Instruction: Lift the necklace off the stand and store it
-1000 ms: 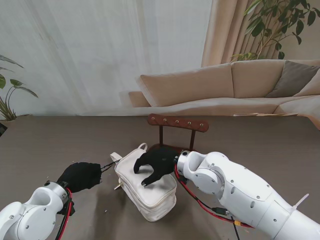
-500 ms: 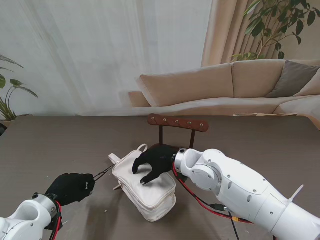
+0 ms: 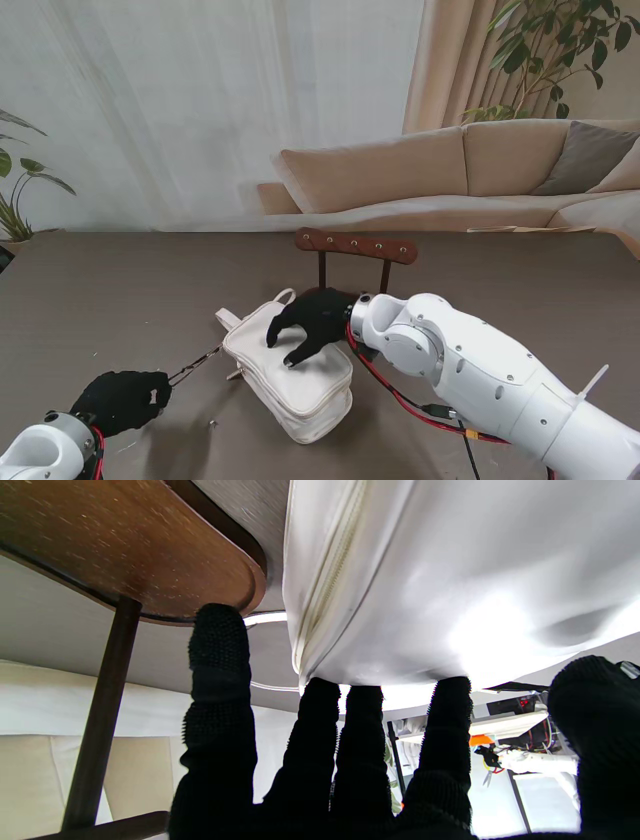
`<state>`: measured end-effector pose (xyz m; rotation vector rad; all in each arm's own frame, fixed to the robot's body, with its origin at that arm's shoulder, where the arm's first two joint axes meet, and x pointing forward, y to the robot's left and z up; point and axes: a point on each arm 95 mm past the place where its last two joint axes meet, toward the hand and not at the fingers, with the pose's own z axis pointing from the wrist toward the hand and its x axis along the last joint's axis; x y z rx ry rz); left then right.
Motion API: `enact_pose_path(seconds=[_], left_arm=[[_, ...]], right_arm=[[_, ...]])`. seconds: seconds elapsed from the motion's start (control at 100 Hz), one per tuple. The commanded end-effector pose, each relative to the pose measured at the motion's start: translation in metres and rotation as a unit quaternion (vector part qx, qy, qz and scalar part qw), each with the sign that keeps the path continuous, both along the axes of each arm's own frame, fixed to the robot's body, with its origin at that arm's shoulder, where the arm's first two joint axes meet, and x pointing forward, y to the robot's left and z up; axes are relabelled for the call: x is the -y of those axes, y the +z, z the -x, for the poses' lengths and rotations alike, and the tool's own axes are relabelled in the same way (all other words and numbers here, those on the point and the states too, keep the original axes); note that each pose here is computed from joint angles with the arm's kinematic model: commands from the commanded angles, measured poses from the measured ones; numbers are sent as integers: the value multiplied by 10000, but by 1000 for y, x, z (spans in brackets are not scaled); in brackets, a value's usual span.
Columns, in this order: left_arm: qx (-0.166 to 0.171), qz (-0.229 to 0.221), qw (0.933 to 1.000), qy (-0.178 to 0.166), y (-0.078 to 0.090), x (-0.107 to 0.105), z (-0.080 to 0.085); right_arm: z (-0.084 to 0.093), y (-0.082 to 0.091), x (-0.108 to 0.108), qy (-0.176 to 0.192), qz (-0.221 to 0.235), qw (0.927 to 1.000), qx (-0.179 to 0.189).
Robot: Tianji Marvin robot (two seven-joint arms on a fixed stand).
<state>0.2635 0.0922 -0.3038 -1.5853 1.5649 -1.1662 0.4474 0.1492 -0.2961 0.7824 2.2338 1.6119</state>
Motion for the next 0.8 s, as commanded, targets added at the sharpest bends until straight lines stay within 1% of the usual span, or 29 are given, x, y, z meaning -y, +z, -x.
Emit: enact_pose_path(seconds=[0.0, 0.15, 0.21, 0.29, 0.45, 0.63, 0.79], left_arm=[[-258, 2, 9996, -116, -1, 3, 11], [-211, -14, 9991, -376, 12, 15, 23], [-197, -46, 9989, -424, 17, 18, 26], [-271, -144, 9986, -434, 21, 18, 29], [-412, -404, 9978, -314, 19, 11, 27], [-459, -532, 9975, -125, 13, 5, 21], [-577, -653, 9962, 40, 11, 2, 17]], right_arm=[[-3, -34, 31, -304, 574, 9974, -306], [-4, -36, 30, -312, 620, 9971, -318], [-4, -37, 30, -315, 623, 9970, -337], [-3, -39, 28, -308, 622, 9970, -344], [-2, -40, 27, -305, 557, 9974, -345], [-3, -41, 27, -307, 535, 9975, -354], [-3, -42, 30, -324, 539, 9973, -371]])
